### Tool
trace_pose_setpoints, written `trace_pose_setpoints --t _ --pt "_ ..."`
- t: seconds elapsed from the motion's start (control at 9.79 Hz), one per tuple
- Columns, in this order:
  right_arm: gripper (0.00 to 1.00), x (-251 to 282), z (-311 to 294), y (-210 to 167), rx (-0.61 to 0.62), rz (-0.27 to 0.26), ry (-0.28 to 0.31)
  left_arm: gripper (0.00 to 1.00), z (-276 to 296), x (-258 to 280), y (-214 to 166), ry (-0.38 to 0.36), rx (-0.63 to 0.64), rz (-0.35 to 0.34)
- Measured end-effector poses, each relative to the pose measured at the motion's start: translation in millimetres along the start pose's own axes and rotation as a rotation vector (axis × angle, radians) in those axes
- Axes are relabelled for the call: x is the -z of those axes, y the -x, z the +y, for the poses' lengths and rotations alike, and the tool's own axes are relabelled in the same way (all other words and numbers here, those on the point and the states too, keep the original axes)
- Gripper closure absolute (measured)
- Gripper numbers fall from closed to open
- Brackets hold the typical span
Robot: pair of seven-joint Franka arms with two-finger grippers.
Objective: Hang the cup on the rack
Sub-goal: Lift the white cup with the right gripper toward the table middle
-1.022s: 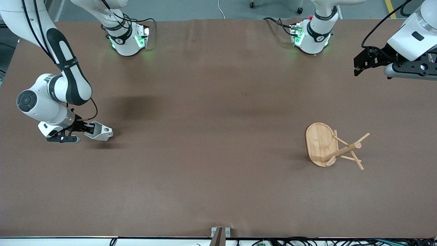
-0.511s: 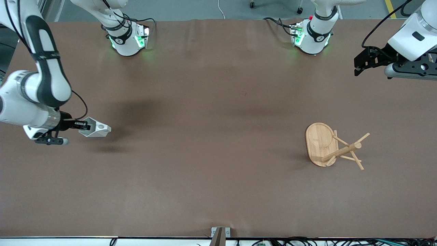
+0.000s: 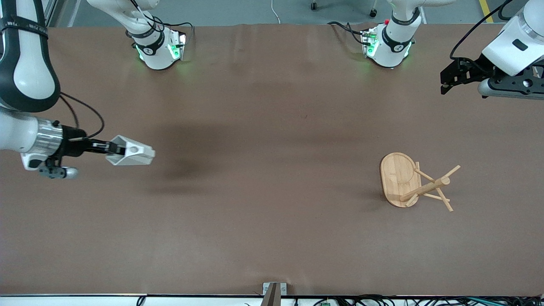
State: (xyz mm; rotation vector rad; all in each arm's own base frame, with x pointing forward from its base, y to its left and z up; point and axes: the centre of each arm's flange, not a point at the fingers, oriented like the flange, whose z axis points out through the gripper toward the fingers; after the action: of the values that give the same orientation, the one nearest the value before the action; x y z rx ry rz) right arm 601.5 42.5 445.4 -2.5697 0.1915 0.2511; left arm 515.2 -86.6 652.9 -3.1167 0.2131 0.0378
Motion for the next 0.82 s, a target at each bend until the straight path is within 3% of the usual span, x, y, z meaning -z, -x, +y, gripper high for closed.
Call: trace_pose_setpoints --t 0.2,0.41,0.61,0.82 --pt "0.95 -25 -59 9 0.025 -0.032 -0.198 0.0 1 0 0 0.0 -0.002 0.0" --pt "0.95 -49 -108 20 0.038 -0.058 -0.345 0.0 6 1 0 -0.001 -0.011 0.001" --pt "0.95 -71 -156 35 0.069 -0.05 -0.417 0.0 27 1 1 0.003 -0.05 0.003" --pt "0.95 -99 -201 56 0.077 -0.04 -0.489 0.0 92 -1 9 0.027 -0.167 -0.003"
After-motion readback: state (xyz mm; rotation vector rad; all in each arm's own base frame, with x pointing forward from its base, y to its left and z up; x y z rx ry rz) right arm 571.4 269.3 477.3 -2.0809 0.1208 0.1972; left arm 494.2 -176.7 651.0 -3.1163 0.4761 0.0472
